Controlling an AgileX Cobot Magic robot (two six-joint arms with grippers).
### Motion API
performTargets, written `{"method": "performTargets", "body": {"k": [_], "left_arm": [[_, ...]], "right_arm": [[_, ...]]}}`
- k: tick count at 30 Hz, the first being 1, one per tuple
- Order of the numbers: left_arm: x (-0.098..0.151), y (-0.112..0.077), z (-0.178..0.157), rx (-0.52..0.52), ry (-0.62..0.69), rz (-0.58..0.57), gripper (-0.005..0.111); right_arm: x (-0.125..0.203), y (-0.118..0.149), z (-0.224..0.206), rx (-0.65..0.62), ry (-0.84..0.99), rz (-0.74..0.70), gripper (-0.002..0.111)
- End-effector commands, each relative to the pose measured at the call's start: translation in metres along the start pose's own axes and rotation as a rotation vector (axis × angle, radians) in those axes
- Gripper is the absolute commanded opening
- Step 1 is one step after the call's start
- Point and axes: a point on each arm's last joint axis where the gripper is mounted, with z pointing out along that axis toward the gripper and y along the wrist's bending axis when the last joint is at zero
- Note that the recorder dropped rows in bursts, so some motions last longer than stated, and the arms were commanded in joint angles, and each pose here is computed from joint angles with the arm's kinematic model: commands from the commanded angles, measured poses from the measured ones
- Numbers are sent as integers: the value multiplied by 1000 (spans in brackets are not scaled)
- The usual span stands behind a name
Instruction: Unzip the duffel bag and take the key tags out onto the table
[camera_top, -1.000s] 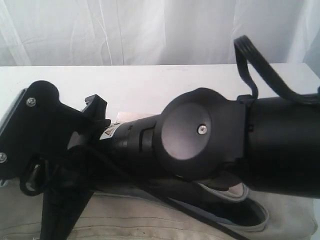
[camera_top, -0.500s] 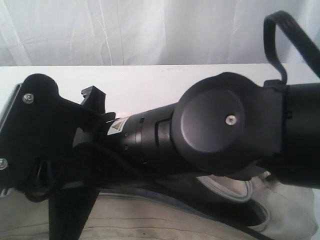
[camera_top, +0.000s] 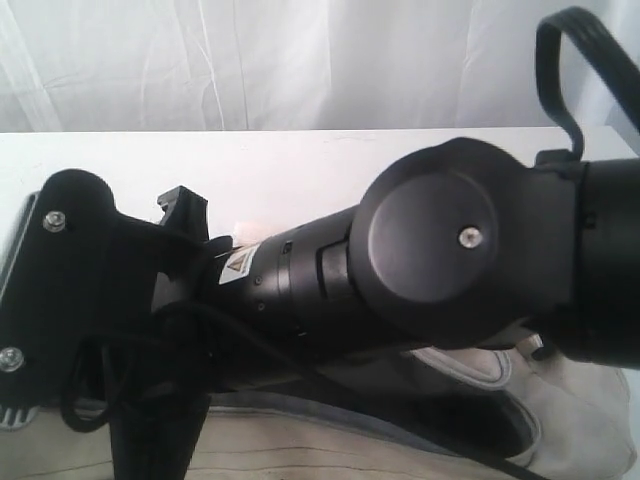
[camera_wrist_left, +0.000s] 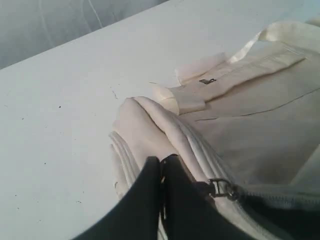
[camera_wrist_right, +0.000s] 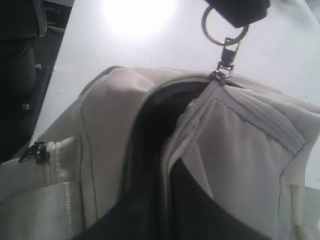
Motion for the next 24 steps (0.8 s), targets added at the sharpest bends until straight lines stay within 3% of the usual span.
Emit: {"method": "performTargets", "body": {"k": [1, 12, 19, 24], "left_arm": [[-4, 12, -2, -127, -38, 35, 0], [-19, 3, 17, -198, -85, 51, 0], [-29, -3, 41, -307, -95, 52, 0], [-36, 0, 62, -375, -120, -9, 0]], "right_arm": [[2, 10, -4, -120, 27, -8, 0], [-15, 13, -37, -112, -46, -40, 0], [-12, 20, -40, -179, -12, -51, 0], [-12, 20, -41, -186, -4, -30, 0]]}}
